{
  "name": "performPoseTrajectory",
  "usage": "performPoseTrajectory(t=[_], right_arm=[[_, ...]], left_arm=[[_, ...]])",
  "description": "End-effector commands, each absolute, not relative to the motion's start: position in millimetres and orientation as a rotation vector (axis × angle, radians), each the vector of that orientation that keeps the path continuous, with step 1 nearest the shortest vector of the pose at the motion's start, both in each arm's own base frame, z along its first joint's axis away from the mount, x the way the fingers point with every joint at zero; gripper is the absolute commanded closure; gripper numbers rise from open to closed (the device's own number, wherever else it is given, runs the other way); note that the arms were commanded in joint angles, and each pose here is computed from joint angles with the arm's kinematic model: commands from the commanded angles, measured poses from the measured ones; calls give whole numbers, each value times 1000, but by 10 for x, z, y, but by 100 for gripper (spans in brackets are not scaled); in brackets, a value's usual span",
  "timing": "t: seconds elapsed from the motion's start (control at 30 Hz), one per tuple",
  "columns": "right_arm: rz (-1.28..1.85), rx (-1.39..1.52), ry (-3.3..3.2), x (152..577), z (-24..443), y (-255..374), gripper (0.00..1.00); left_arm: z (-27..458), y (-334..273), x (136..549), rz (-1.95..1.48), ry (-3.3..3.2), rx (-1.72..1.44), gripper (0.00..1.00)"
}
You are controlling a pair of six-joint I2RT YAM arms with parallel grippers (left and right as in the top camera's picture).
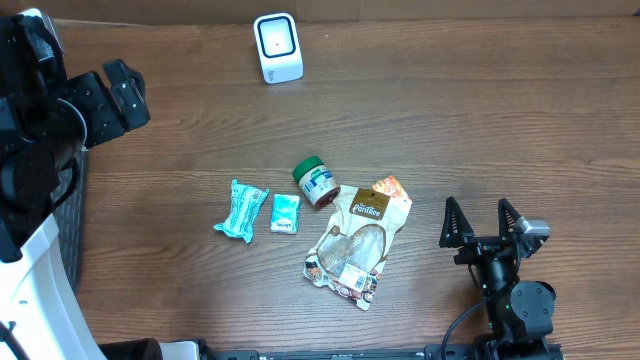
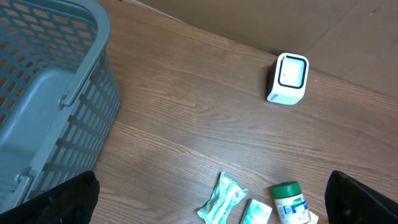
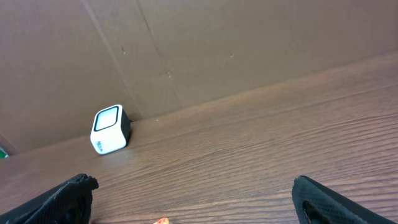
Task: Scan the item barcode
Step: 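Move the right gripper over the green-lidded Knorr jar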
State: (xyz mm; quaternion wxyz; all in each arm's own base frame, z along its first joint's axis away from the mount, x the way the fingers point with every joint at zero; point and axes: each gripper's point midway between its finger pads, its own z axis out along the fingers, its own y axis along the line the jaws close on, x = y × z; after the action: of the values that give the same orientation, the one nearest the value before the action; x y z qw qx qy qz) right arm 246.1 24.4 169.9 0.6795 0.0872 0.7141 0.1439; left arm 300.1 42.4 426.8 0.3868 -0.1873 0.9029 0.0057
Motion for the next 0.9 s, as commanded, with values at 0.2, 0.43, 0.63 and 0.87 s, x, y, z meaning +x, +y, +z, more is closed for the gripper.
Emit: performPoseTrajectory(t=[0.2,0.43,0.63,0.87], right_arm=[[366,159,1601,2453,1694,327,0],[448,74,1612,2417,1721,505,0],[581,-52,1653,2346,1941,780,0],[620,-158,1868,2497,2358,967,0]], left_arm=[[4278,455,2999,22,2290,-501,0],[4278,454,2998,22,2290,-501,1],[4278,455,2999,22,2290,-501,1],[4278,454,2998,22,2290,-501,0]])
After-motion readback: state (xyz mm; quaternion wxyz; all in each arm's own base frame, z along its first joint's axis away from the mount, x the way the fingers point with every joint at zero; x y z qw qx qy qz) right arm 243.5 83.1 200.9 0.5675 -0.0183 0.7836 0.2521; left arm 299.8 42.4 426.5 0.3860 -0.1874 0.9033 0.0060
